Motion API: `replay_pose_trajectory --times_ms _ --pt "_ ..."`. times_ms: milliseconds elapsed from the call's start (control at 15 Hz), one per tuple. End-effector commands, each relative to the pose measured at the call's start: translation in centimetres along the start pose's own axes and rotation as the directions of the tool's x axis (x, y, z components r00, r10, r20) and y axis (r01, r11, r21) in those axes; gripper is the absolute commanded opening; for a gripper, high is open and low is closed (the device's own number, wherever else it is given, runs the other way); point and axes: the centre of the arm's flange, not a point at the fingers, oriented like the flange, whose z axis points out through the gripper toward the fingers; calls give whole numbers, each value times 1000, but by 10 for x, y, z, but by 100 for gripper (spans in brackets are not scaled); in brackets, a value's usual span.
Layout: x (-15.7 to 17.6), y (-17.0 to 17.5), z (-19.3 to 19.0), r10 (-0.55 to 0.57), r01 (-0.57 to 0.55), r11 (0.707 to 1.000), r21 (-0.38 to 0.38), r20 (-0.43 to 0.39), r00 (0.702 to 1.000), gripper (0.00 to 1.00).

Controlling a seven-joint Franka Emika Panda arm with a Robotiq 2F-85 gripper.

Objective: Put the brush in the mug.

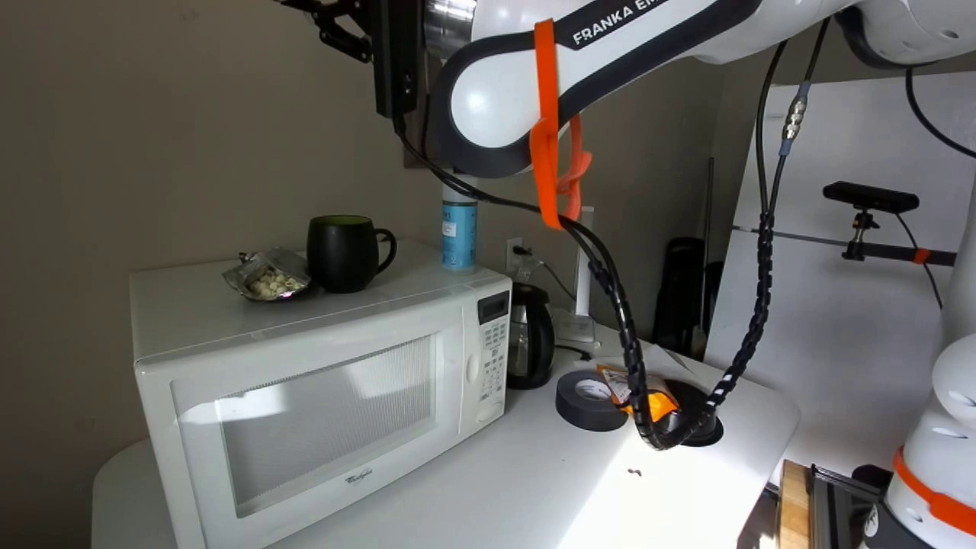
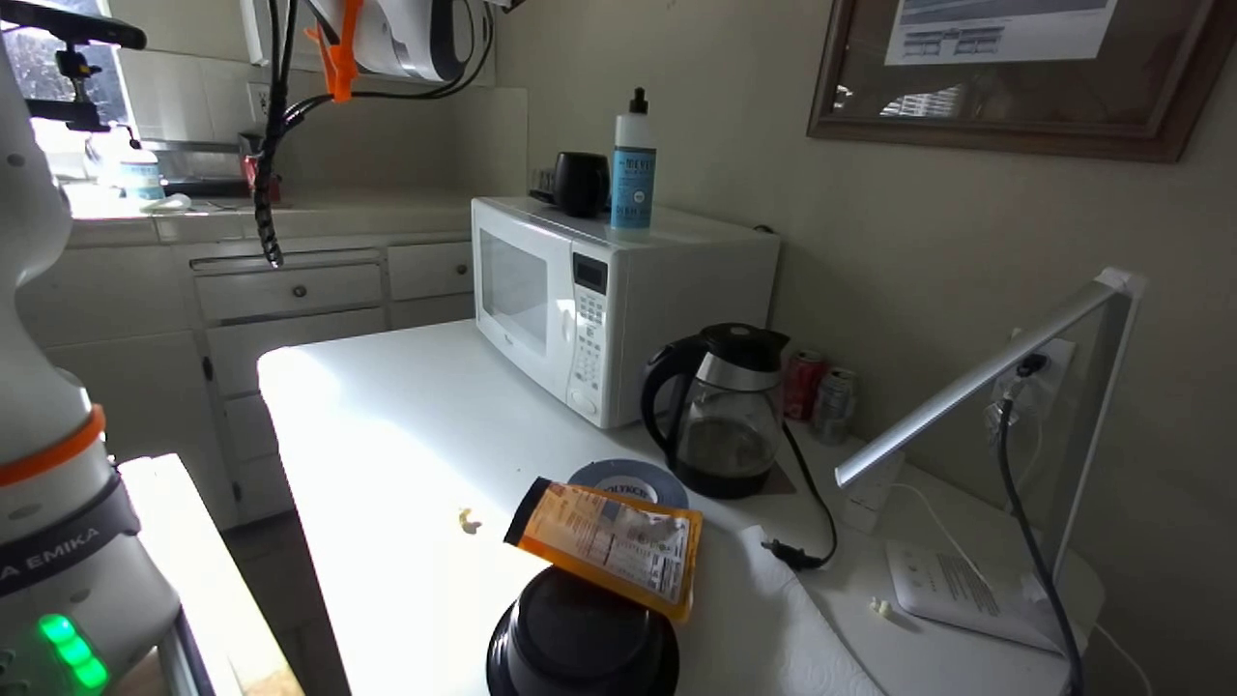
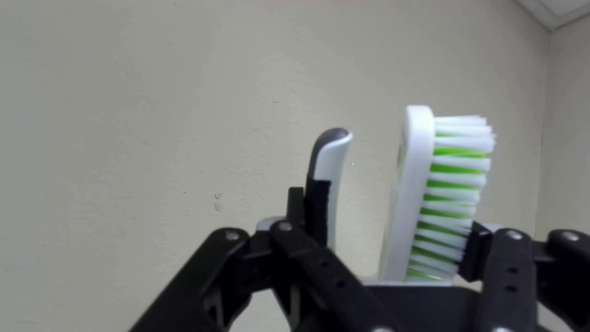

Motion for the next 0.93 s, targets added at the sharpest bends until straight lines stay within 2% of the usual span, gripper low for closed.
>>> replay_pose_trajectory --times_ms 0,67,133,267,400,467,600,733,867 --pt "1 -1 0 1 -1 1000 -1 -1 1000 37" --pt "-3 9 0 9 -6 997 -72 46 999 37" --pt "-12 23 -5 67 -56 991 -123 87 994 37" --pt "-33 44 -9 153 -129 977 -169 140 978 37" --pt "-47 63 -16 216 -168 950 -265 165 962 37" --pt "-50 73 -19 225 -167 929 -329 146 963 37" --pt "-45 91 -27 211 -168 905 -391 69 975 37" --pt "-27 106 -40 181 -174 882 -438 -26 983 37" --pt "-10 117 -46 177 -195 861 -470 -83 981 37"
